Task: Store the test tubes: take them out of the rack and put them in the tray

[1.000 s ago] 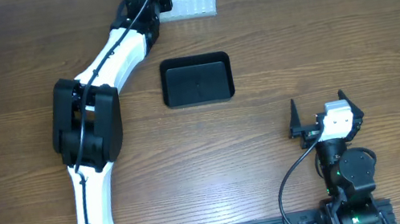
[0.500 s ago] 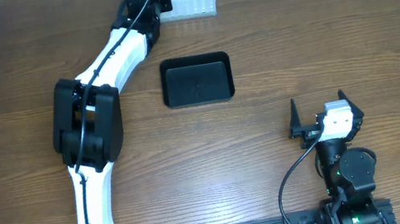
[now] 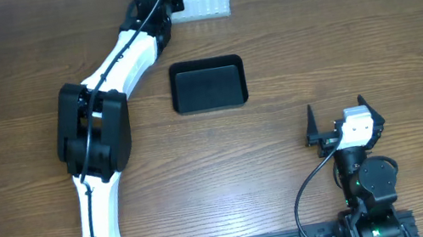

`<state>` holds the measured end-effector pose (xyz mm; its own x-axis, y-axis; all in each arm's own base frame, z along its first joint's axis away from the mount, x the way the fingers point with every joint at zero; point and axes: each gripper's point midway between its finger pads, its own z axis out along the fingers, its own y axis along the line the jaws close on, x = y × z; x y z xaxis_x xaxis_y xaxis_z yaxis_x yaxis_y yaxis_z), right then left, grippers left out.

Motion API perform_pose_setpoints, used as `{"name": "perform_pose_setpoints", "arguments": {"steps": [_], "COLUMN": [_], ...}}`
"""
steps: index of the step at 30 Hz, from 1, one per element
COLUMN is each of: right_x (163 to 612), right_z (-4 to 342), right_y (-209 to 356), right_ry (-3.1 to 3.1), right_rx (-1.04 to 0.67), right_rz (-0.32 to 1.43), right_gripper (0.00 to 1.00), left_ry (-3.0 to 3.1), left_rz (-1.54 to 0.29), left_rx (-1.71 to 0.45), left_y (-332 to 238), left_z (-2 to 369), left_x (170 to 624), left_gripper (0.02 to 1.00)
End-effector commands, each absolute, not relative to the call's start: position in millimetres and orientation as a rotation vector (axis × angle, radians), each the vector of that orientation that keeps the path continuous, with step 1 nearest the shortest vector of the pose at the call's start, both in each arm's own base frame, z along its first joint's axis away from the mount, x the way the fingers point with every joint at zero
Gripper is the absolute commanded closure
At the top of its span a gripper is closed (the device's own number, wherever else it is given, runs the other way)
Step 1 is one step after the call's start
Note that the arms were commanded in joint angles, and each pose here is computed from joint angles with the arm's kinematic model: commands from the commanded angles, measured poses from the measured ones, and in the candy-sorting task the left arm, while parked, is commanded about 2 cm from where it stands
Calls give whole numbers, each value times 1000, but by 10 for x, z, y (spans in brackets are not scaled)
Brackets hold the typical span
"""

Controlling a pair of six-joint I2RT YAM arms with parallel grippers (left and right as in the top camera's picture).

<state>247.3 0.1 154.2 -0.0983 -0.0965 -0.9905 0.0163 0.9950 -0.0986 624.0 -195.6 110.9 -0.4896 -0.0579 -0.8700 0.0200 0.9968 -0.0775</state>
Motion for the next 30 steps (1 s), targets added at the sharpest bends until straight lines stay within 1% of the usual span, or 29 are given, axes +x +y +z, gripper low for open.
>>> {"name": "perform_pose_setpoints", "arguments": {"steps": [1, 5, 8, 12, 16, 18, 20, 21, 23, 26, 30], "right_x": [2473, 2473, 2473, 2473, 2473, 2473, 2473, 2473, 2473, 2473, 2473], "right_z": [1520, 1520, 1520, 1520, 1520, 1520, 1520, 1520, 1520, 1520, 1520], "right_y": [-2, -1, -2, -1, -2, -2, -1, -2, -2, -2, -1], "right_ry": [1665, 1665, 1665, 1665, 1665, 1665, 1665, 1665, 1665, 1665, 1665], "right_rx": [-68, -68, -68, -68, -68, -68, -68, -68, -68, -68, -68], "right_rz": [-99, -99, -99, -98, -99, -99, -99, -99, -99, -99, -99], "right_gripper": [9, 9, 9, 7, 7, 7, 7, 9, 9, 7, 9], "left_ry": [2058, 2039, 1997, 1900, 1811, 1789, 1804, 1827, 1904, 2089, 2392], "left_rz": [-97, -117, -137, -174, -206, -219, -240, -254, -287, -301, -262], "left_rx": [-31, -28, -31, -45, -55, -54, -32, -13, 22, -2, -110], "left_y": [-1990, -2007, -2010, -1979, -1909, -1866, -1868, -1889, -1954, -2031, -2042], "left_z": [1175, 1337, 1673, 2371, 3087, 3369, 3509, 3516, 3419, 3017, 2308], "left_x": [6288, 6278, 6241, 6129, 5904, 5758, 5609, 5540, 5397, 5169, 4778], "left_gripper": [858, 882, 899, 888, 895, 915, 906, 901, 899, 928, 941]}}
